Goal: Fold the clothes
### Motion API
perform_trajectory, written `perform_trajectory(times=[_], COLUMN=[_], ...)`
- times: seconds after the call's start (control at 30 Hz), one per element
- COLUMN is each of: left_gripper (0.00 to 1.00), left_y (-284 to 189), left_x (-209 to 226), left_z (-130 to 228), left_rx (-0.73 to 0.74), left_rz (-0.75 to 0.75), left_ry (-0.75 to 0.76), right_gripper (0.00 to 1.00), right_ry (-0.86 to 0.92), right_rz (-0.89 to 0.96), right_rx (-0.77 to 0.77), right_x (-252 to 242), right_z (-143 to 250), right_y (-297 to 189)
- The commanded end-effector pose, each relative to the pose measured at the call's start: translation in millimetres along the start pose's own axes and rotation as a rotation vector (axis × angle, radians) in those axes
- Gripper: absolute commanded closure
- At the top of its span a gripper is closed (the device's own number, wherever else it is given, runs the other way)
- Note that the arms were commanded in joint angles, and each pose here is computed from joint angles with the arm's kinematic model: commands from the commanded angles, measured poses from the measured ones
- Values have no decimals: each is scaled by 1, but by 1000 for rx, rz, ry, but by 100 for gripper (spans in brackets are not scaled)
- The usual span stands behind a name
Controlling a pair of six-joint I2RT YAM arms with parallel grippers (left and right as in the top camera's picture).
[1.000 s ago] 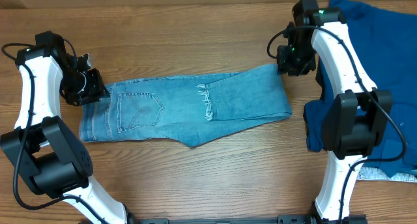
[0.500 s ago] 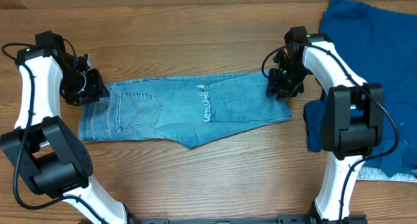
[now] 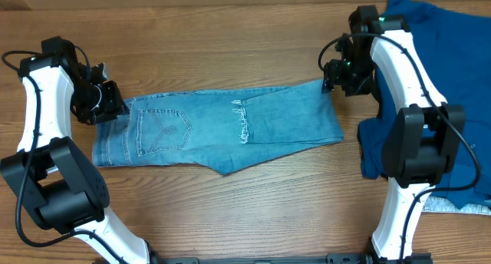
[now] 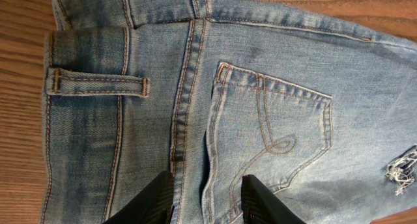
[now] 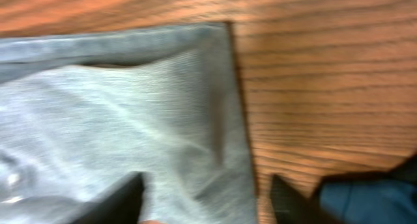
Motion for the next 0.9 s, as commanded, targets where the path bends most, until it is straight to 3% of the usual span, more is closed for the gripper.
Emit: perform_trajectory(times=[0.0, 0.03, 0.17, 0.37, 0.53, 0.7, 0.87], left_gripper=[62, 62, 62, 62, 62, 57, 51], left_y=[-9, -9, -9, -9, -9, -9, -9], left_x=[-5, -5, -5, -5, -5, -5, 2], left_z=[-1, -1, -1, 0, 1, 2, 2], left_rx=[-31, -30, -27, -22, -17, -14, -12], left_rz=[3, 4, 3, 2, 2, 0, -73], left_ry=[38, 38, 37, 36, 34, 34, 36], right_gripper=[79, 93, 93, 87, 72, 68, 63], right_ry=[-77, -77, -83, -78, -79, -83, -113], right_rz=[-107, -107, -105, -121, -125, -124, -111], right_rx=[-71, -64, -77, -64, -53, -55, -139], right_x=[15, 16, 14, 8, 5, 8, 21], right_z=[-1, 0, -3, 5, 16, 10, -5], right_y=[-24, -22, -11, 45, 74, 54, -23])
Point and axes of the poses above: each gripper's point midway between its finger pads, its own y axis out along the fingers, its own x axis along the line the jaws close on, z = x × y, the point moved 9 cm from there along -y, back along the fingers, and after that the axes turned 11 degrees about -y, right-handed, at the moved point
